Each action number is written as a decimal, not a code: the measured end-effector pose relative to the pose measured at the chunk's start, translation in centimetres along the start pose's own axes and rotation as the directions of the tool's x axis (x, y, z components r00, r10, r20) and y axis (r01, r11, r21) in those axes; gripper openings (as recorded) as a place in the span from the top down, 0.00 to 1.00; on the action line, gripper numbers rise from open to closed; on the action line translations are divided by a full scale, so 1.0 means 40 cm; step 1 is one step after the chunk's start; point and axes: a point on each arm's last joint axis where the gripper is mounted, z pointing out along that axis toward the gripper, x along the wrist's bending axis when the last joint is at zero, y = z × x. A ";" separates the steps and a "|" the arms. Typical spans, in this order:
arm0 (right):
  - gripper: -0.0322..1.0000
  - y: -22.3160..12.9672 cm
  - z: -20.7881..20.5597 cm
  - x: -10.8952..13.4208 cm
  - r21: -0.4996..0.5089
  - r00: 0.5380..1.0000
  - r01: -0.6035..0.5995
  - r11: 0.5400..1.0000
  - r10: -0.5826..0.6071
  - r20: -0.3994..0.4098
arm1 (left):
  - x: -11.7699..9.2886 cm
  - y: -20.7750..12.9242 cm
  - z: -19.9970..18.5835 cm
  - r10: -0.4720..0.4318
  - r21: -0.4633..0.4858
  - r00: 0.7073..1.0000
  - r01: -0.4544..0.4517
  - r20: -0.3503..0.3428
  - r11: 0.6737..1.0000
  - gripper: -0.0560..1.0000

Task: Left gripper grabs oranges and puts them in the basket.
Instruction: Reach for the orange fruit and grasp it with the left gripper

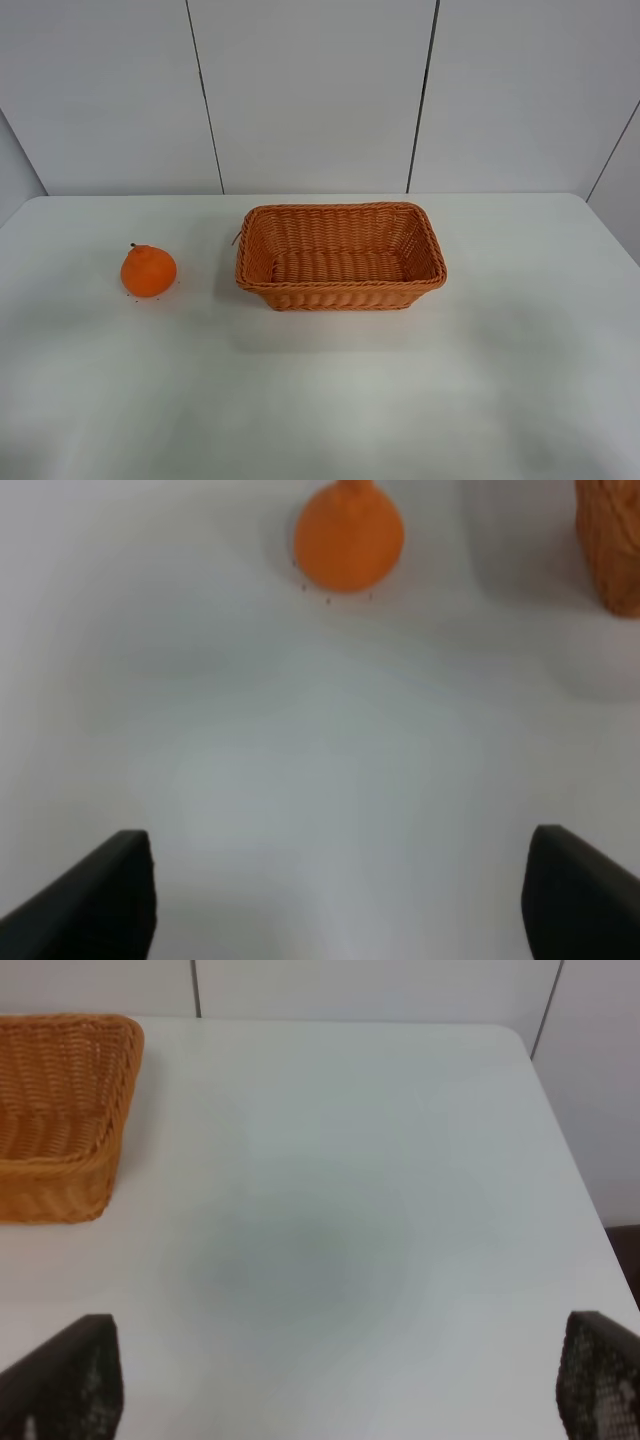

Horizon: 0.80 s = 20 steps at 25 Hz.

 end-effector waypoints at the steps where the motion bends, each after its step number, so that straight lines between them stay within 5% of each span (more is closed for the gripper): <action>1: 0.30 0.000 0.000 0.000 0.000 1.000 0.000 1.000 0.000 0.000 | 0.000 0.030 0.009 0.007 0.037 1.000 -0.007 0.001 0.999 0.14; 11: 0.30 0.000 0.000 0.000 0.000 1.000 0.000 1.000 0.000 0.000 | -0.002 0.321 0.210 0.038 0.334 0.999 -0.042 0.020 0.942 0.14; 20: 0.30 0.000 0.000 0.000 0.000 1.000 0.000 1.000 0.000 0.000 | -0.010 0.484 0.468 0.042 0.473 0.999 -0.051 0.030 0.879 0.14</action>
